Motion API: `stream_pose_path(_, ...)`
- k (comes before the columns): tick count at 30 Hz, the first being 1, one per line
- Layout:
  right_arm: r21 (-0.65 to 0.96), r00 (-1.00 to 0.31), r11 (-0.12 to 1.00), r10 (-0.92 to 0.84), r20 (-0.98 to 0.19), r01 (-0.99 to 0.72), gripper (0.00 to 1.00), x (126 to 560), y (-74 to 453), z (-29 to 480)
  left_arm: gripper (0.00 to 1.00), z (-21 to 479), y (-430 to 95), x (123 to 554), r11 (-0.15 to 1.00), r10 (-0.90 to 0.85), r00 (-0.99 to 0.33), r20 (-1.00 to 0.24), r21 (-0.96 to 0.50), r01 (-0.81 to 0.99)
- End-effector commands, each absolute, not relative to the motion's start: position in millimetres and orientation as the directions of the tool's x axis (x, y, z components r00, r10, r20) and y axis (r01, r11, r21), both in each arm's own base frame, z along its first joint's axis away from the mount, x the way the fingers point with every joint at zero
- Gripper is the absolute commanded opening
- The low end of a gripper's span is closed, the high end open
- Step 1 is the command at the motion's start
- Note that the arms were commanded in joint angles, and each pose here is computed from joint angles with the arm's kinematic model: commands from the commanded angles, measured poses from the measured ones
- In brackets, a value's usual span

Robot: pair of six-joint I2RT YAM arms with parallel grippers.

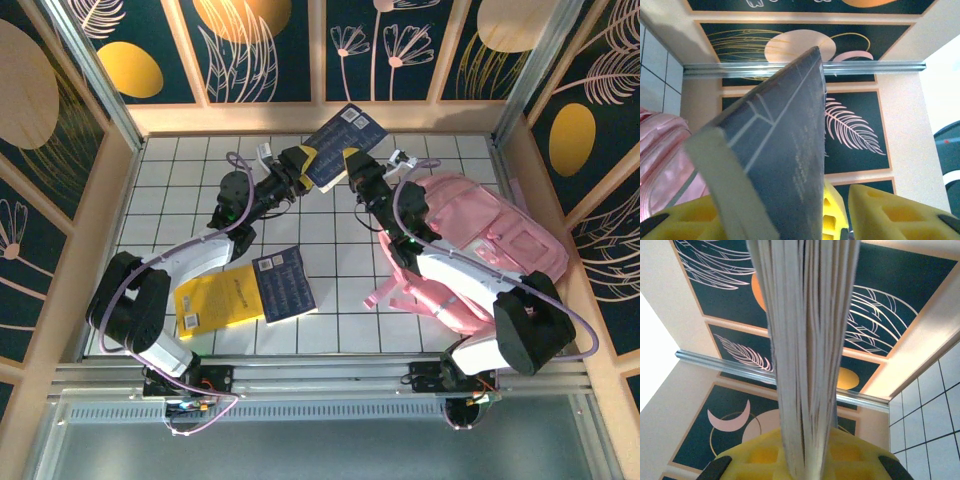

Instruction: Pack the student bag

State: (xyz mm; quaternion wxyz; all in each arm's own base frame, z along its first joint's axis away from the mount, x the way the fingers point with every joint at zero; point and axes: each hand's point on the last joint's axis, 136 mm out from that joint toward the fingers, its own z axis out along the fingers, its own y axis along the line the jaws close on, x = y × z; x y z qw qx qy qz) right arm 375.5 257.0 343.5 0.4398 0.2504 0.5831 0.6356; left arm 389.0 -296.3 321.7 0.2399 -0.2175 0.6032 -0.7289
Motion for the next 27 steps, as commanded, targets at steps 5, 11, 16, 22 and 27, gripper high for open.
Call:
stream_pose_path(5,0.942,-0.442,0.034,0.877,-0.188,-0.334,0.00,370.3,252.1,366.7,0.25,354.2,-294.5,387.3,-0.206,-0.626,-0.780,-0.025,-0.959,0.196)
stream_pose_path(11,0.952,-0.442,0.092,0.870,-0.219,-0.291,0.23,371.3,255.7,351.1,0.00,351.8,-295.7,386.7,-0.174,-0.626,-0.777,-0.063,-0.960,0.218)
stream_pose_path(16,0.949,-0.410,0.213,0.863,-0.294,-0.232,0.59,371.6,245.7,339.1,0.00,361.2,-294.1,387.1,-0.088,-0.643,-0.751,-0.152,-0.959,0.269)
stream_pose_path(22,0.856,-0.437,0.517,0.770,-0.466,-0.002,0.79,374.6,218.7,302.9,0.00,354.1,-278.9,387.4,0.141,-0.647,-0.692,-0.321,-0.942,0.305)
stream_pose_path(27,0.710,-0.431,0.694,0.680,-0.593,0.118,0.76,368.2,168.3,285.6,0.00,338.8,-254.4,382.8,0.372,-0.586,-0.654,-0.479,-0.876,0.308)
